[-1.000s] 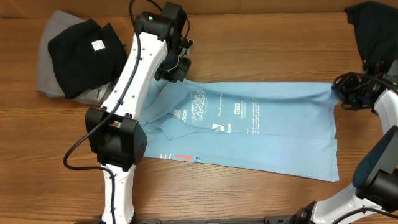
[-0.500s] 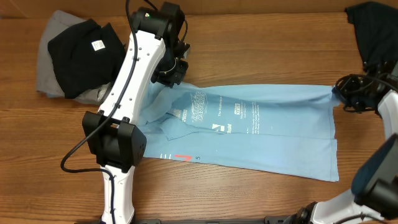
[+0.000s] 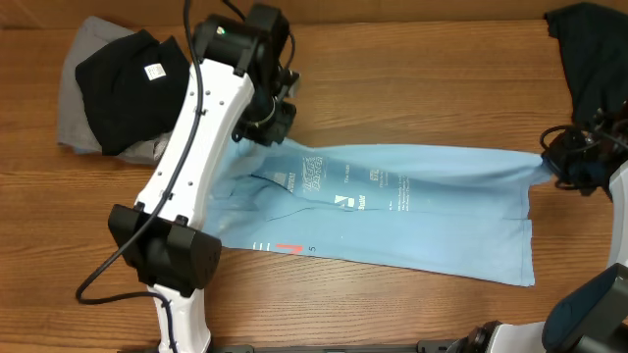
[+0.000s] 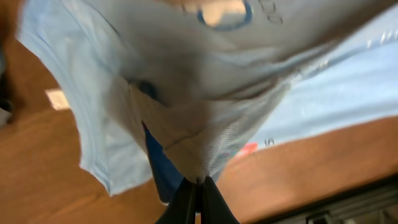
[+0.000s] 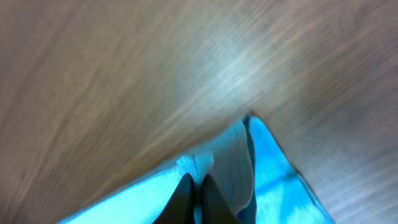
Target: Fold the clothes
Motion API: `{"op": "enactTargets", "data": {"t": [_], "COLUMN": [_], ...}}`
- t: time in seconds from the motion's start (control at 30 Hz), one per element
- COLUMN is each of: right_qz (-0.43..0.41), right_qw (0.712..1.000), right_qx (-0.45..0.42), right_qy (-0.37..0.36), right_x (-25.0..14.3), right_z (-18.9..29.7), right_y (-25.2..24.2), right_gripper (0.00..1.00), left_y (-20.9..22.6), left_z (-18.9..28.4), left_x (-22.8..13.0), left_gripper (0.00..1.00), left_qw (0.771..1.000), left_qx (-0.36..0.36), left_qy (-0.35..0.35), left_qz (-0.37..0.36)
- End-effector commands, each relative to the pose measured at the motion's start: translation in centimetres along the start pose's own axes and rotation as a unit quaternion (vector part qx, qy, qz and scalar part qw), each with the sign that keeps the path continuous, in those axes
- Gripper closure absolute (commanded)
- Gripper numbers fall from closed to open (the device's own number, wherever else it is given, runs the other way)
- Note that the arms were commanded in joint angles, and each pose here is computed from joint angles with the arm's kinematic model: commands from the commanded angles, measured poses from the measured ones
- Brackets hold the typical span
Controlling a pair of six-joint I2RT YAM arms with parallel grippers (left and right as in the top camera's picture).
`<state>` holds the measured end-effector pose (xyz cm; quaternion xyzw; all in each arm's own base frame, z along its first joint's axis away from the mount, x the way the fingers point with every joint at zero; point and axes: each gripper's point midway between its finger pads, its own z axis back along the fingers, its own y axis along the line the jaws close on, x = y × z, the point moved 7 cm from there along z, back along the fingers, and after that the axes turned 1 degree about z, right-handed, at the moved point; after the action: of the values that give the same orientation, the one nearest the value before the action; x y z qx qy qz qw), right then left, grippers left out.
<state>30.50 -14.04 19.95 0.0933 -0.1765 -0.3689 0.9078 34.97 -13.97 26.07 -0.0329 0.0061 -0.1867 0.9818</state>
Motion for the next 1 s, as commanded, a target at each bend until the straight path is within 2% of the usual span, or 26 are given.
{"op": "enactTargets", "data": {"t": [0.0,0.1,0.33,0.57,0.63,0.7,0.77,0.97], "right_qz": [-0.011,-0.027,-0.056,-0.067,-0.068,-0.069,-0.068,-0.063], "right_qw": [1.000,0.998,0.987,0.981,0.980,0.980,0.980,0.986], "right_qx": [-0.021,-0.048,-0.119,-0.134,-0.136,-0.136,-0.135,-0.086], "right_qy": [0.012,0.039,0.092,0.122,0.127,0.132,0.130,0.126], "right_x": [-0.5,-1.4,-4.3,-6.5,-6.8,-7.0,-6.9,-6.5], "right_z": [0.1,-0.1,-1.3,-3.1,-3.3,-3.2,-3.2,-3.5], "right_y": [-0.7,-1.4,-3.7,-4.9,-5.0,-5.0,-5.0,-4.0], "right_gripper": [0.96,0.96,0.96,0.95,0.71,0.66,0.59,0.57], "left_y": [-0.3,-0.1,-0.7,-1.3,-1.4,-1.4,-1.4,-1.2], "left_z": [-1.8,-3.0,-4.3,-5.3,-5.5,-5.7,-5.7,-5.7], "left_x": [-1.3,-1.9,-3.3,-5.8,-6.3,-6.5,-6.5,-6.4], "left_gripper": [0.96,0.96,0.96,0.96,0.94,0.77,0.74,0.72], "left_qw": [0.999,0.997,0.994,0.989,0.988,0.988,0.988,0.988], "left_qx": [0.006,0.022,0.008,0.011,0.012,0.013,0.013,0.020], "left_qy": [0.044,0.071,0.106,0.144,0.151,0.156,0.156,0.152], "left_qz": [0.004,0.013,0.014,0.014,0.013,0.018,0.017,0.018]}}
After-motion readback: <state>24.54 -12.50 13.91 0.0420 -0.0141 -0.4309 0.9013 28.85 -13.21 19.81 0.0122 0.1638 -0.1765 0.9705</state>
